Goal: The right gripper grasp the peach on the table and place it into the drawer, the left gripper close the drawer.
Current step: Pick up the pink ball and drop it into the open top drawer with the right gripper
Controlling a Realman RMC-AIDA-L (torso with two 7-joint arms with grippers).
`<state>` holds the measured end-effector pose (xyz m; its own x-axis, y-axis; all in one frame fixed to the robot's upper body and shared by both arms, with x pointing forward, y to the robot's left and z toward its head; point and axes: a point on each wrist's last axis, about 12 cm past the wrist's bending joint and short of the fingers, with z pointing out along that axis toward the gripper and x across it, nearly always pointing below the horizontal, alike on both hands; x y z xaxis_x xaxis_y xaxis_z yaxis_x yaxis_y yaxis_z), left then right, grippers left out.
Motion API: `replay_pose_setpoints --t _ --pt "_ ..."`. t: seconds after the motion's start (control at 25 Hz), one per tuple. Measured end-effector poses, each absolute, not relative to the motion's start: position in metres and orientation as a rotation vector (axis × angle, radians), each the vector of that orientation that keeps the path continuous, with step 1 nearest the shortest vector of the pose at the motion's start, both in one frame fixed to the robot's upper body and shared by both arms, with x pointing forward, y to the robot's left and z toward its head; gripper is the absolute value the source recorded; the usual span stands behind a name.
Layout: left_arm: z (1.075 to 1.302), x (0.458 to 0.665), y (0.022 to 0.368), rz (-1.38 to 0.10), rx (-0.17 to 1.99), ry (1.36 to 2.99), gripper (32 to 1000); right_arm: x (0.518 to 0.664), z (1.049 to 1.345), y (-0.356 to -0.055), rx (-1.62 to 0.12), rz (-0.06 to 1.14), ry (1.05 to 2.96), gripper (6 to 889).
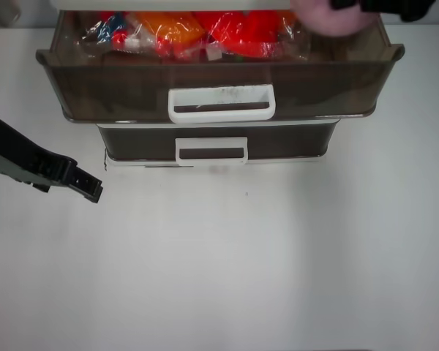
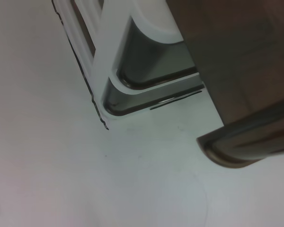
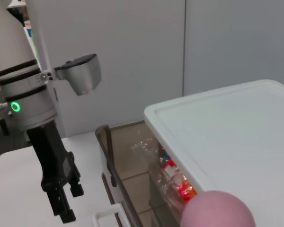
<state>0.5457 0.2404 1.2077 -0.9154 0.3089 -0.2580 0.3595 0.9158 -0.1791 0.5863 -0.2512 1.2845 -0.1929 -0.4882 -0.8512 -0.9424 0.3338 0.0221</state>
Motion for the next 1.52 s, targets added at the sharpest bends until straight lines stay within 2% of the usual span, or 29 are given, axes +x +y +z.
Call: replay_pose_setpoints --t 1.0,1.44,1.52 --pt "1.207 0.547 0.239 -0.331 0.505 2.853 860 0.594 1.28 -0.235 -1.266 0.739 1.752 101" --pt "1.208 0.548 0.239 -0.331 0.507 2.85 860 0.593 1.278 -0.234 -1.268 0.754 1.756 306" --pt "1.208 0.548 0.239 -0.331 0.507 2.85 860 0.593 1.278 -0.234 -1.267 0.756 1.758 389"
